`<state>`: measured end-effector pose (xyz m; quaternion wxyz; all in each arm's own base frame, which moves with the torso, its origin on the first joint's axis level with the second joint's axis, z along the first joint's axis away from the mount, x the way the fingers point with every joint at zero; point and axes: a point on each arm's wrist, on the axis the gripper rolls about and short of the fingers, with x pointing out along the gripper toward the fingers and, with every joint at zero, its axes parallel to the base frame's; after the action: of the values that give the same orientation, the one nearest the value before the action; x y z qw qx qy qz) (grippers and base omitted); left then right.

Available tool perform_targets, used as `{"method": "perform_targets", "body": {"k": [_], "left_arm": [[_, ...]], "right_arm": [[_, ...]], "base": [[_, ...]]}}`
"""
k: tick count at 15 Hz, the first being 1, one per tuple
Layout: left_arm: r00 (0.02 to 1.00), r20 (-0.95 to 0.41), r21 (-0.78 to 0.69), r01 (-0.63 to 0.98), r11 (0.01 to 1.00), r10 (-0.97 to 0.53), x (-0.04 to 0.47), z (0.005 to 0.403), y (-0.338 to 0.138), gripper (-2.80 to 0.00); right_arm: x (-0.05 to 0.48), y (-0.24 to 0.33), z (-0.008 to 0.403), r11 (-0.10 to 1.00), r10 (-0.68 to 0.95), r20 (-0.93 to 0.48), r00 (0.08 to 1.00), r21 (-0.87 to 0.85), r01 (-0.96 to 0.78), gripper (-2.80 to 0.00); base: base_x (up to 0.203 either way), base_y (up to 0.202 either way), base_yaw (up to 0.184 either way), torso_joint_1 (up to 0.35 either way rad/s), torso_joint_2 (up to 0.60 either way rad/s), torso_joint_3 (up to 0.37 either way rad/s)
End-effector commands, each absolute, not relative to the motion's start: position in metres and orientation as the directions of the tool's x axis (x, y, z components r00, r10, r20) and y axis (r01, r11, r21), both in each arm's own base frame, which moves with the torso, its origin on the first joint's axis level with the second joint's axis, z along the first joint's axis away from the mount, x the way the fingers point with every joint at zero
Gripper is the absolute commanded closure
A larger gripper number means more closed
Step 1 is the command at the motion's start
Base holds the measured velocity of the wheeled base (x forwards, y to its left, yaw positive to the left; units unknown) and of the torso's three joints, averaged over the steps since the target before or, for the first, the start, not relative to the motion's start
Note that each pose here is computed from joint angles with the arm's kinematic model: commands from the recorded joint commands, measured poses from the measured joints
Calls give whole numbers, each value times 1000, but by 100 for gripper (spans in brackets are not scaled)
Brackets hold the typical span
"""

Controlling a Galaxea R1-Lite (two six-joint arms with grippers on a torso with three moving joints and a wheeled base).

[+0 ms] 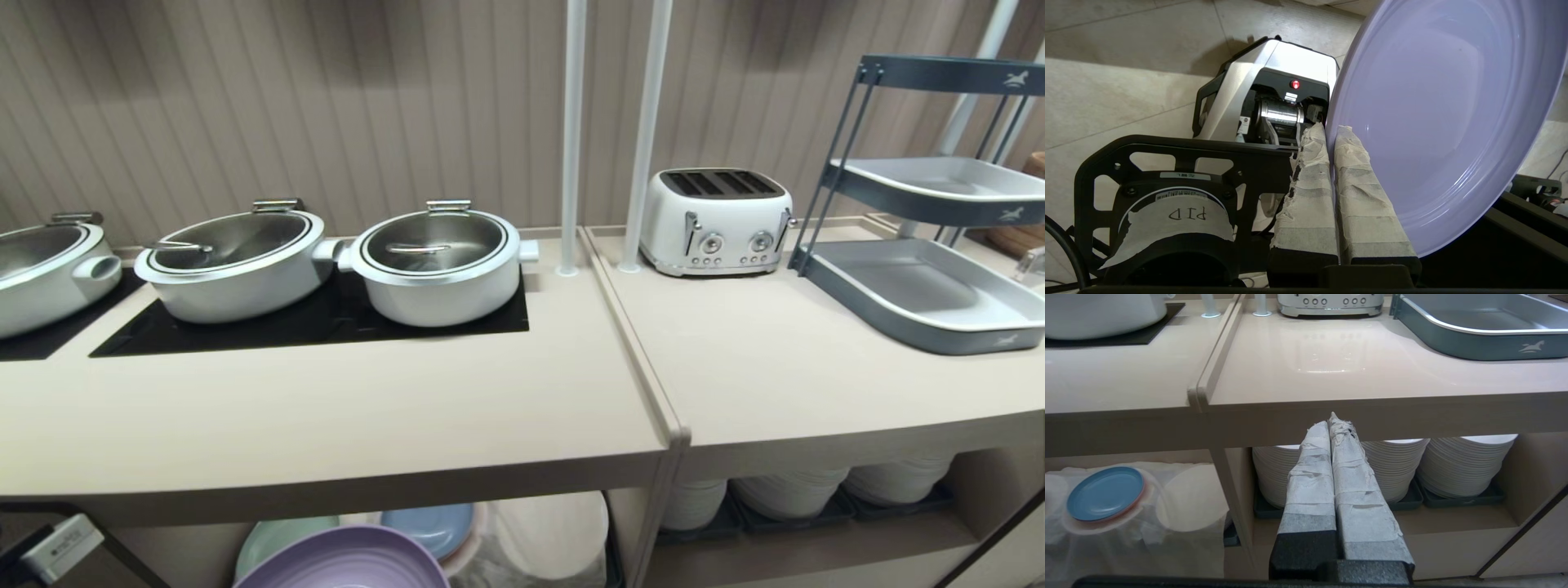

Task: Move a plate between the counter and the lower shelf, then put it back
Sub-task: Put the plate in the cupboard

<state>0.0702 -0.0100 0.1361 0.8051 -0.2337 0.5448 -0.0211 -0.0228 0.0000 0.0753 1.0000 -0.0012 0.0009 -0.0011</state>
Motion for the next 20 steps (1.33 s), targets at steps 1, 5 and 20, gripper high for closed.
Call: {"method": "perform_targets", "body": {"k": [1, 5, 20], "left_arm": [[400, -869, -400, -225, 889, -290, 70, 136, -10, 0], [401, -871, -395, -227, 890, -284, 70, 136, -10, 0], [413, -870, -388, -238, 890, -269, 72, 138, -10, 0]], "right_arm": [[-23, 0, 75, 1000, -3, -2, 1000, -3, 3, 0], [-23, 0, 75, 1000, -2, -2, 1000, -3, 2, 0], [-23, 0, 75, 1000, -2, -2, 1000, -3, 2, 0]], "base": [[0, -197, 1, 2, 5, 2], [0, -197, -1, 3, 4, 4], [0, -30, 0, 0, 0, 0]]}}
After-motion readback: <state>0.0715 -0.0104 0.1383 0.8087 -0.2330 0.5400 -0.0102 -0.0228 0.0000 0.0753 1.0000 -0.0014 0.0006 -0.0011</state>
